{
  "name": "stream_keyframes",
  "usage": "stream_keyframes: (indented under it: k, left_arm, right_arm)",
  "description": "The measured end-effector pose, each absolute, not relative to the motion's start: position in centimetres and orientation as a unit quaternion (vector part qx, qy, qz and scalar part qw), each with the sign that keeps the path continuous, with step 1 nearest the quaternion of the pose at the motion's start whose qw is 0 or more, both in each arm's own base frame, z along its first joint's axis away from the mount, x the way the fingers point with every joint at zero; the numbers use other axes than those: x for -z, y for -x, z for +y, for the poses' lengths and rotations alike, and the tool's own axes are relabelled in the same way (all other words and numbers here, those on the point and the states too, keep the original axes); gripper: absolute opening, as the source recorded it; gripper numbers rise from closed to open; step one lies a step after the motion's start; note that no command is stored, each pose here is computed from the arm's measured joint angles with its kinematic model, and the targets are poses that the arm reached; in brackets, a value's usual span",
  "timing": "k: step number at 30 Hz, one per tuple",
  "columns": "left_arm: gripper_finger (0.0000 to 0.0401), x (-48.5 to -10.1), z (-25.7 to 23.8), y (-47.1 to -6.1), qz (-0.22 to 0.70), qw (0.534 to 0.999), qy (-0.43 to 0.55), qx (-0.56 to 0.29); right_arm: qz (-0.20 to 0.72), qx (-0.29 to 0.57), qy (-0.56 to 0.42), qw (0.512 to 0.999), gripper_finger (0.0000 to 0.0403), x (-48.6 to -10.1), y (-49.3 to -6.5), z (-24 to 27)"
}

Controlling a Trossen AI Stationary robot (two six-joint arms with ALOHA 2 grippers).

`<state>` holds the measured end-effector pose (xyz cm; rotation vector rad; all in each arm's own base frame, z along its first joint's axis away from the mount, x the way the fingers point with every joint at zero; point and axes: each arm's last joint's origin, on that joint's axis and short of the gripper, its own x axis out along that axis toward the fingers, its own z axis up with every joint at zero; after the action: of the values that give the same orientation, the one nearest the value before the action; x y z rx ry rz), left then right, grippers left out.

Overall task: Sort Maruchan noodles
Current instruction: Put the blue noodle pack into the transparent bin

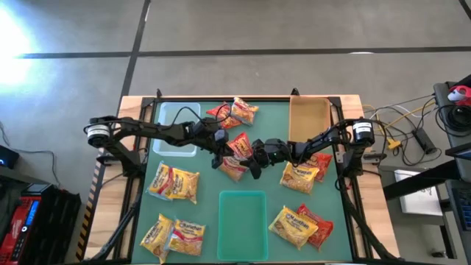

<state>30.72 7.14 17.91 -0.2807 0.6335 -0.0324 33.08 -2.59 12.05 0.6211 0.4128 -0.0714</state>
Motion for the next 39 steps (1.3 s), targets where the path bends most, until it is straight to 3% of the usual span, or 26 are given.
stream_keyframes:
  k: [10, 17, 22, 31, 35, 39]
  left_arm:
    - [0.0152, -19.4, 7.2, -31.1, 0.374, 0.921, 0.106, 0.031]
    - [0.0204, -20.7, 7.1, -30.6, 0.459, 0.881, 0.106, 0.043]
    - [0.0217, -19.7, 7.0, -30.1, 0.471, 0.876, 0.091, 0.054]
    - [0.0217, -19.7, 7.2, -30.8, 0.417, 0.905, 0.063, 0.051]
    - [0.0217, -18.1, 7.0, -30.0, 0.433, 0.899, 0.065, 0.02]
    - [0.0217, -16.6, 6.8, -29.5, 0.392, 0.917, 0.066, 0.012]
  right_arm:
    - [0.216, -0.014, -0.261, 0.941, 0.0008, -12.3, -32.9, -2.4]
    - [0.225, -0.054, -0.185, 0.955, 0.0008, -12.6, -32.7, -2.2]
    - [0.243, -0.066, -0.126, 0.96, 0.0008, -12.5, -32.4, -2.2]
    - [0.264, -0.083, -0.086, 0.957, 0.0008, -13.5, -33.8, -1.9]
    - [0.285, -0.096, -0.059, 0.952, 0.0008, -13.8, -34.2, -1.4]
    - [0.297, -0.113, -0.024, 0.948, 0.0008, -14.1, -34.6, -0.9]
